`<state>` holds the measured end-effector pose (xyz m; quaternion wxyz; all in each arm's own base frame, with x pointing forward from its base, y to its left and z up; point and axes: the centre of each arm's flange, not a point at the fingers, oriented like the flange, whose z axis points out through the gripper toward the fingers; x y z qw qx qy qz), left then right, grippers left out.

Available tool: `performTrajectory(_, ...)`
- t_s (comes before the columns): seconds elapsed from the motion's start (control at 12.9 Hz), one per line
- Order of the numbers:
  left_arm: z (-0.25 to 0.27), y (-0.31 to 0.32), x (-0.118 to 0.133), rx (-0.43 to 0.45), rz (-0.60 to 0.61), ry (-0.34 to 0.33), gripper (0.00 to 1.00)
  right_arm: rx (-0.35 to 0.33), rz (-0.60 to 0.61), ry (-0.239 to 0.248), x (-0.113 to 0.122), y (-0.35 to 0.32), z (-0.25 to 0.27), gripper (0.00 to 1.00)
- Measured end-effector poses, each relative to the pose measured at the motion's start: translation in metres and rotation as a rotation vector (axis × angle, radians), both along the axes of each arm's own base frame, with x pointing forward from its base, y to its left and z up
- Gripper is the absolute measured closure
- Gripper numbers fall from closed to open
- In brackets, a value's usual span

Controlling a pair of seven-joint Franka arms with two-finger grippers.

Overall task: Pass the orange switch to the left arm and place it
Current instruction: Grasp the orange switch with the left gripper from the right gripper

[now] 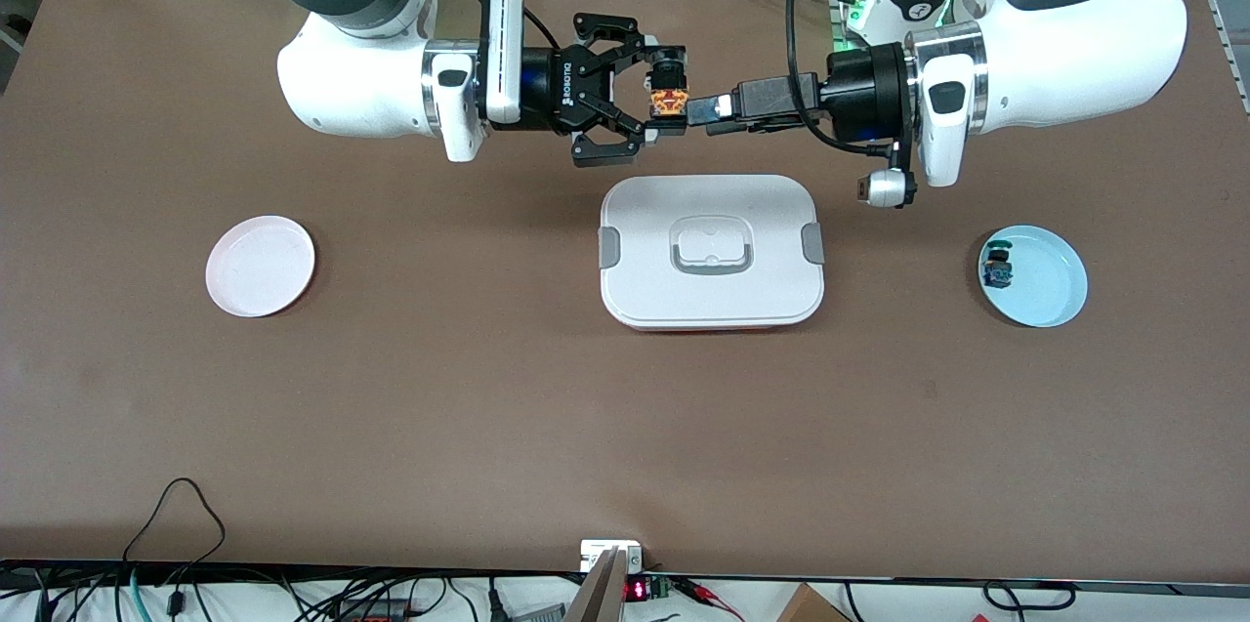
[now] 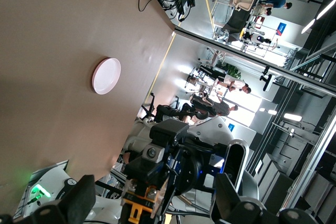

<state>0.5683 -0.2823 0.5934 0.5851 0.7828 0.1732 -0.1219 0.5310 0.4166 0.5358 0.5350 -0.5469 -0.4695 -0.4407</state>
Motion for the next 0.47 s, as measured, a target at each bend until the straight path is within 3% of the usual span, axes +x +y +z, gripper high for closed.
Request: performTrajectory(0.47, -0.009, -0.013, -0.007, 0.002, -0.031, 0.010, 0.04, -0.004, 0.001, -0.001, -0.004, 0.005, 0.000, 0.28)
